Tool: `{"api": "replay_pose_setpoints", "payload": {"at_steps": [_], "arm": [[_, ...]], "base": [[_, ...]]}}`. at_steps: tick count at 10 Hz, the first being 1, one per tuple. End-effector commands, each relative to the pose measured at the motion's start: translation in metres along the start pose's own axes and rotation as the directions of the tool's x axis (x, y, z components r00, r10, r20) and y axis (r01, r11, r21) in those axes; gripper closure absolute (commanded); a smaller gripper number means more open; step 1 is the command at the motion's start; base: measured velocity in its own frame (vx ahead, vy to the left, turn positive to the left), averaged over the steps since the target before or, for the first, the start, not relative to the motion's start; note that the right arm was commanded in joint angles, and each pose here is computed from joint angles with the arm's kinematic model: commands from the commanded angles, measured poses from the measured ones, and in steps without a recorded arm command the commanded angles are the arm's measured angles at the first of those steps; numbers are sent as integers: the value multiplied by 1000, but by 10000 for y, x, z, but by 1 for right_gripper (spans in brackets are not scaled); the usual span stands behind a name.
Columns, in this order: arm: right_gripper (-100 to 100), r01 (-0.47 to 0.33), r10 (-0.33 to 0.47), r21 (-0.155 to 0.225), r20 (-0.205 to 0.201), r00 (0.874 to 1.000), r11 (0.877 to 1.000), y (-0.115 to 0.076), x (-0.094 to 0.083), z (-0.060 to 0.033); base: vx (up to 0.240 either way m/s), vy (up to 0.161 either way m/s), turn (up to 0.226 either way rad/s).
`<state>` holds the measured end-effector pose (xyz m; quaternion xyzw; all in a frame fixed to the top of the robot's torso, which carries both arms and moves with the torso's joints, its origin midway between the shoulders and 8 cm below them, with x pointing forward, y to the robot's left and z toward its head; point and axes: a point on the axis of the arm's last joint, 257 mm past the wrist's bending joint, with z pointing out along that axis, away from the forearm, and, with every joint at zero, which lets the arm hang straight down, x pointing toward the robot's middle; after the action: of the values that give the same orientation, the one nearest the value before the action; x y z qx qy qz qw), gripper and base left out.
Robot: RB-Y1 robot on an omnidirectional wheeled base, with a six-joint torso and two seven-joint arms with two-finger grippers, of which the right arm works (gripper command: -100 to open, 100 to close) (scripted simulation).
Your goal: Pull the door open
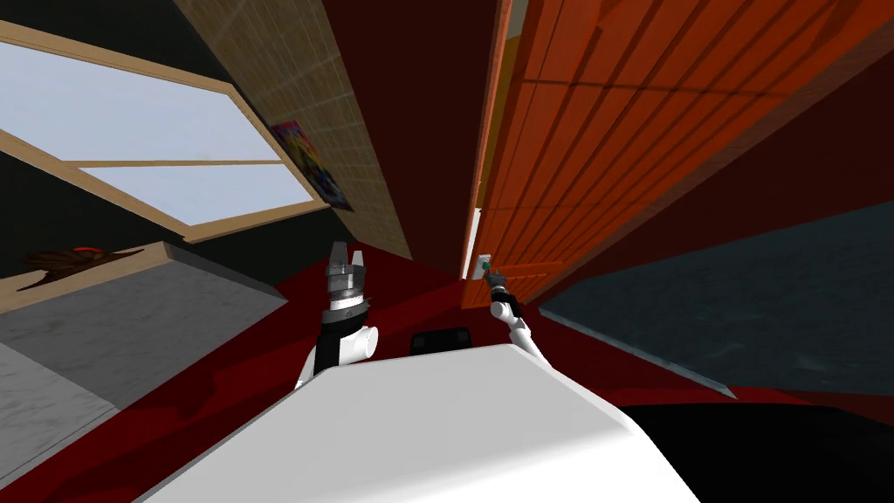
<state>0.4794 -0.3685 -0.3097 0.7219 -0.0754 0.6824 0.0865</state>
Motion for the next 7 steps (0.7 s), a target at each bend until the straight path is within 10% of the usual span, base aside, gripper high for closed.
{"api": "replay_pose_setpoints", "payload": {"at_steps": [1,7], "arm": [[-100,-12,13,30,-23,1000,999,-202,86,16],[-100,-17,19,54,-46,999,998,-353,128,-25]], "base": [[-87,-63,96],[-93,-43,76]]}}
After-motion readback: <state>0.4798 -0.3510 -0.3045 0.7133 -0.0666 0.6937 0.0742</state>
